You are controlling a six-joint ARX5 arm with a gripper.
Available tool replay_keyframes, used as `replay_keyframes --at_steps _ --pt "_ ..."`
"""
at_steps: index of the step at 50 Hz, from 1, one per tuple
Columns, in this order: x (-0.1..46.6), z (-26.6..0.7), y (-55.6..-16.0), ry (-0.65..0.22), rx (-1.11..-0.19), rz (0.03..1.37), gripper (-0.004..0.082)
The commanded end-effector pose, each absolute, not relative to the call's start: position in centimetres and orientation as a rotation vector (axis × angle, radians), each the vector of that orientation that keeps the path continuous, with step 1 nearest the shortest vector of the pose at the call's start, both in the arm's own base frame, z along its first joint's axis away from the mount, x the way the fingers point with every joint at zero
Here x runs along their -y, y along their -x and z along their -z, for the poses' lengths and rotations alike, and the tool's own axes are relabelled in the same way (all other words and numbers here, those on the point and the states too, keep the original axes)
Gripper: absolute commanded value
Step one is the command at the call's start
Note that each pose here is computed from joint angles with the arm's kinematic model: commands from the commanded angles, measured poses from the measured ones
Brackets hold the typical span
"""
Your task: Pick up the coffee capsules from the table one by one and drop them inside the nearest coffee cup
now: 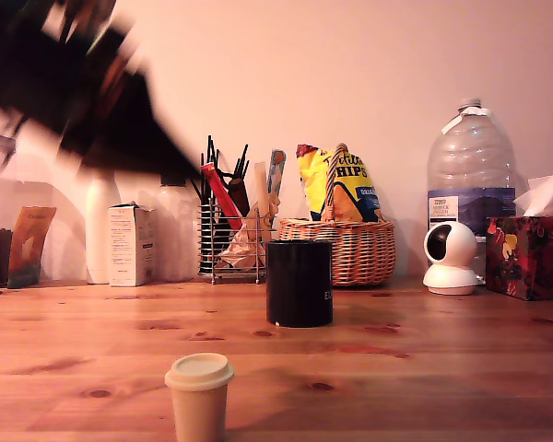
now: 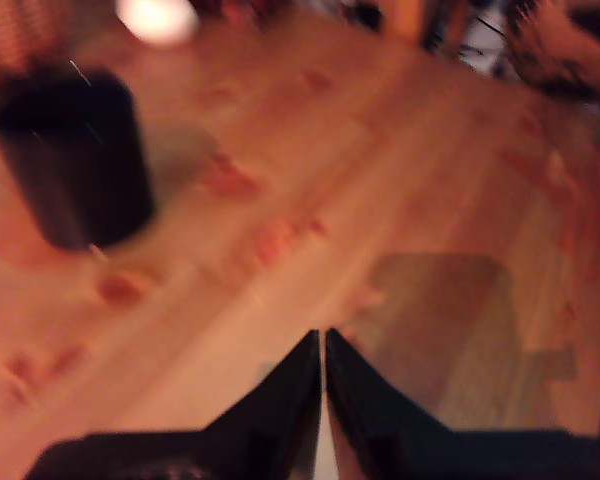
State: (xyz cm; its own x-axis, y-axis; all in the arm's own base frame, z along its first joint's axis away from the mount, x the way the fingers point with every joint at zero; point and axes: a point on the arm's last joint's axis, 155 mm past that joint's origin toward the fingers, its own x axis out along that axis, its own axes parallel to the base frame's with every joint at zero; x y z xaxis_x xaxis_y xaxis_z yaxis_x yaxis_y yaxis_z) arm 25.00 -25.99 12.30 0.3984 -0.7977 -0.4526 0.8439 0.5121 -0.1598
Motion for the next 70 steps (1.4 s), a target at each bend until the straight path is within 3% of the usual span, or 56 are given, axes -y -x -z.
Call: replay_keyframes --at_steps 1,33,45,63,66,70 --pt "25.9 -11.9 -24.4 -0.090 -0.504 1.058 -0.0019" --pt "23.2 -7.6 -19.2 -0.034 -0.515 1.102 -0.0019" --pt "22.4 -6.5 -17.3 0.020 -0.558 1.113 -0.0019" --pt "22.1 -5.3 -16.1 0.023 -0.633 1.128 -0.0009" --pt "22.0 -5.2 -16.0 0.023 -0.642 1.127 0.0018" --pt "21.8 -4.9 -16.3 0.018 -0.652 1.103 0.0161"
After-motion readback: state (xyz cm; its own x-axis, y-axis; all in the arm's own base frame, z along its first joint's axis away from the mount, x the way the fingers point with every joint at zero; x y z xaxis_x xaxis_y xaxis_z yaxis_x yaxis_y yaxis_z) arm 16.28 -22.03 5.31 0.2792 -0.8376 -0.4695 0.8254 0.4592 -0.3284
